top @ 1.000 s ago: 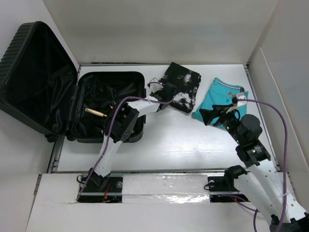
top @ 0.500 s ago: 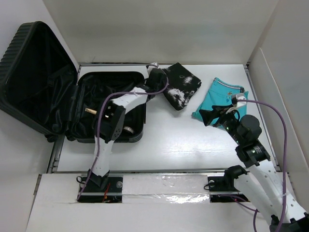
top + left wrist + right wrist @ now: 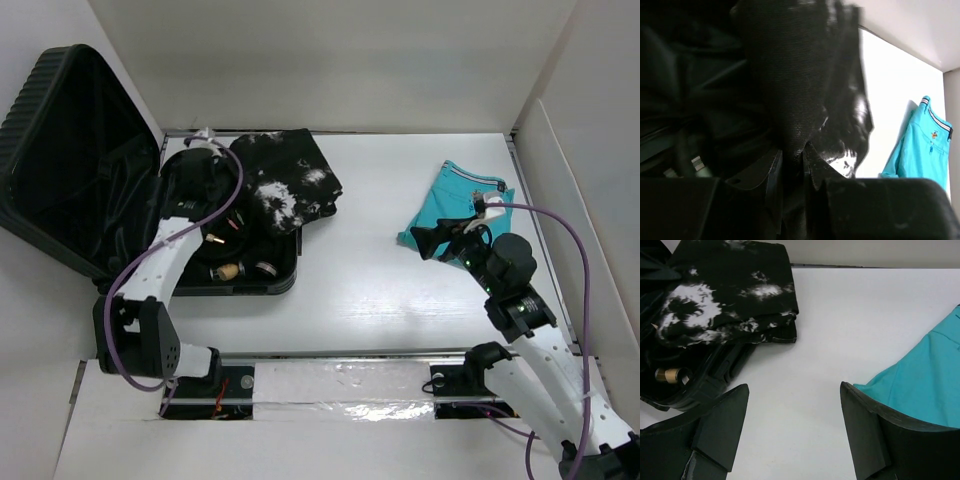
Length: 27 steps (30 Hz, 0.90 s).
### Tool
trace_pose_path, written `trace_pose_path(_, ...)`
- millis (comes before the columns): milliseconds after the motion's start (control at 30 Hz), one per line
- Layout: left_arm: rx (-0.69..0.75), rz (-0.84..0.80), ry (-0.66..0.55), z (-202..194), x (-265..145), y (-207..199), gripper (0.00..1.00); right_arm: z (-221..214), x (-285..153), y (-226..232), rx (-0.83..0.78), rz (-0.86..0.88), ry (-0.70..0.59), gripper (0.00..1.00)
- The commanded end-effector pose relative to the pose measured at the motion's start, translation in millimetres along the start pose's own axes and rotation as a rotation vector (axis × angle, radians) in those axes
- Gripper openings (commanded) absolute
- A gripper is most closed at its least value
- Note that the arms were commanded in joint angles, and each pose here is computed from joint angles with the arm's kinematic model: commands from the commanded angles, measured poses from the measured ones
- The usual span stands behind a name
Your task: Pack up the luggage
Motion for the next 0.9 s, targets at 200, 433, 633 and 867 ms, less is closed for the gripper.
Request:
trace_pose_path(200,-0.106,0.215,-0.261,50,-53,99,0.00,11,3,2,-0.026,0.011,-0.042,0.79)
trace_pose_path(433,-0.162,0.485,-0.256,48,-42,169,0.00,12,2,2,-0.029,0.012,-0.043,0.80)
trace_pose_path(633,-0.218,0.639,-0.168,41,-33,203,0.19,11,3,0,-0.029,0.000,-0.037,0.80)
trace_pose_path(867,-0.224,0.489,-0.258,56,-54,164,0.69,4,7,-10,-0.010,-0.070,-0.021,0.20)
Point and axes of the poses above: each gripper's point midway between its finger pads, its own x axis out along the fingers, its own y axis along the line the jaws close on, z = x × y, the point moved 4 cm from there along -x, back along the fingers, and after that the axes turned 8 degrees about -x, right-handed, at the moved point
